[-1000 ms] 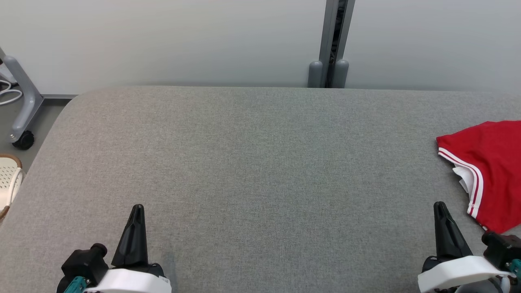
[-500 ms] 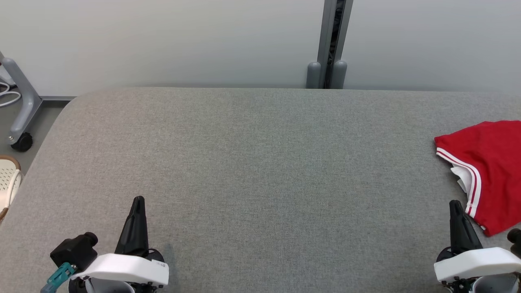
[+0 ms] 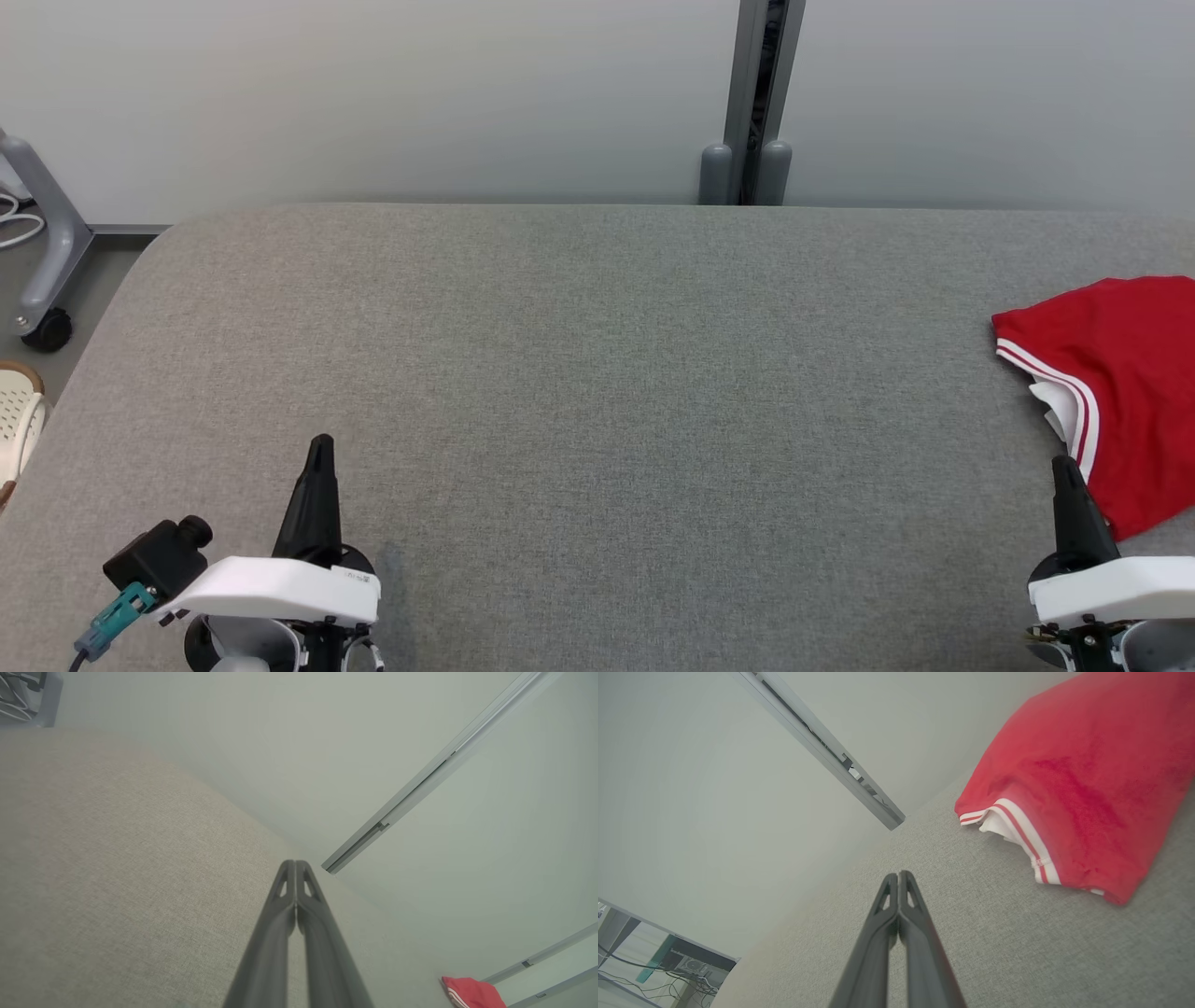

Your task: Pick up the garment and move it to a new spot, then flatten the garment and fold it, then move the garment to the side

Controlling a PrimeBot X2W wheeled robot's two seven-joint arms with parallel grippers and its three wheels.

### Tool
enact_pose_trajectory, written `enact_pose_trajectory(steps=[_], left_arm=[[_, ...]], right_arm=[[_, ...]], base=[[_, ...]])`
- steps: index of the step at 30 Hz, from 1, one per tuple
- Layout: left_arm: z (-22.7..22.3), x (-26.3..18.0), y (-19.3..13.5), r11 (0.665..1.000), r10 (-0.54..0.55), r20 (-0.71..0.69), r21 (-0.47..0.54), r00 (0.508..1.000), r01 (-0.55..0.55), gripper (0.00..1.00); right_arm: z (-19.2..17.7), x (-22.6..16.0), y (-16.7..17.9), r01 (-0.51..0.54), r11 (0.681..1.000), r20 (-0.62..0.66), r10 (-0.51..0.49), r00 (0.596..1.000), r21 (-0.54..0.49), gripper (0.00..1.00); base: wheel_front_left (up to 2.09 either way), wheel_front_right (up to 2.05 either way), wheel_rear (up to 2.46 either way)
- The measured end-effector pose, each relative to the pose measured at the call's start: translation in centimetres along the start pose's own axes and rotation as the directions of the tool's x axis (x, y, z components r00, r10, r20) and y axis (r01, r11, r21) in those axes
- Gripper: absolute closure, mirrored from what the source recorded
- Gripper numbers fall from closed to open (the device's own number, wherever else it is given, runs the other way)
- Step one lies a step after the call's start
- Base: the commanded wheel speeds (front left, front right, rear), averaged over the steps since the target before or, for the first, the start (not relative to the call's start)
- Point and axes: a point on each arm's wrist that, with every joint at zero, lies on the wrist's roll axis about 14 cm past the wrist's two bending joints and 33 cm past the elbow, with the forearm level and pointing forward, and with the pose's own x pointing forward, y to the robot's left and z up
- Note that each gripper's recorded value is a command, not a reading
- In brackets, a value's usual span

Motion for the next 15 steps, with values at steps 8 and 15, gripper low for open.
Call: enact_pose_trajectory(steps=[8, 15], left_arm=[[0.01, 0.59, -0.44, 0.995, -0.008, -0.008, -0.103, 1.000, 0.007, 1.00], [-0.10, 0.99, -0.72, 0.983, -0.014, -0.019, -0.185, 1.000, 0.010, 1.00]], right_arm=[[0.51, 0.11, -0.54, 0.018, 0.994, 0.002, -0.018, 1.000, 0.105, 1.00], [1.00, 0.22, -0.91, 0.027, 0.981, 0.004, -0.028, 1.000, 0.191, 1.00]], base=[[0.00, 0.00, 0.00], [0.00, 0.00, 0.00]])
